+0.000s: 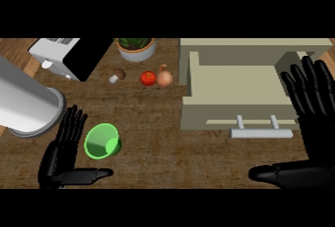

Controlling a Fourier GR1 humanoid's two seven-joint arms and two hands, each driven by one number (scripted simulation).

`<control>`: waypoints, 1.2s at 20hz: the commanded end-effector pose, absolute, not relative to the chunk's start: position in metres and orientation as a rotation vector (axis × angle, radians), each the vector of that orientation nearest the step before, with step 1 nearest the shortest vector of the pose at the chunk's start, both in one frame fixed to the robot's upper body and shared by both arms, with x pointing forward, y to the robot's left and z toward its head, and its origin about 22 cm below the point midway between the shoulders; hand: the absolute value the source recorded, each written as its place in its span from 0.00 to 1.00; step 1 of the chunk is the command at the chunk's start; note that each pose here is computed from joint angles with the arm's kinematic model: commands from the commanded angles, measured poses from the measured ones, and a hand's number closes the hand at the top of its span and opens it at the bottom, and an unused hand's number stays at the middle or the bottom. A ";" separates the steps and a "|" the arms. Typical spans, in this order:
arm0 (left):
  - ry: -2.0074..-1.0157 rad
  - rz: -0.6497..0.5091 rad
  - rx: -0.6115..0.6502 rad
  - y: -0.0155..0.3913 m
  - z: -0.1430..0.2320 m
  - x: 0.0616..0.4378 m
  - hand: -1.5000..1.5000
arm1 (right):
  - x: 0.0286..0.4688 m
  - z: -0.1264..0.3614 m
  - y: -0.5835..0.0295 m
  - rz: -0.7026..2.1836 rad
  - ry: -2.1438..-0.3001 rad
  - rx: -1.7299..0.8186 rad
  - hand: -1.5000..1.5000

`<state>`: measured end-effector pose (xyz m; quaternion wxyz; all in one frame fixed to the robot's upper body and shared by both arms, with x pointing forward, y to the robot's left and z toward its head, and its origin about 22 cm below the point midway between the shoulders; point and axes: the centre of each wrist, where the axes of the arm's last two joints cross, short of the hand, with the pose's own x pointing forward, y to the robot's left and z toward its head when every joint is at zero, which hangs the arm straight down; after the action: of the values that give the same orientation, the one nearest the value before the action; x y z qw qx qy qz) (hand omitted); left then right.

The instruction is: Pick up the cup, place it into the drawer and close the drawer

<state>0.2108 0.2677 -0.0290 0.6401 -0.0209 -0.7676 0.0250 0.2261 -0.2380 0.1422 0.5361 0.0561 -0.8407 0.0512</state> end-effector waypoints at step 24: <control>-1.701 0.092 -0.015 0.279 -0.128 0.236 0.00 | 0.206 0.138 -0.228 0.151 -2.006 0.135 0.00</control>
<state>0.2205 0.2877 -0.1247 0.6553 -0.0023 -0.7543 0.0398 0.2202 -0.2326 0.1438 0.5345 0.0644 -0.8405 0.0608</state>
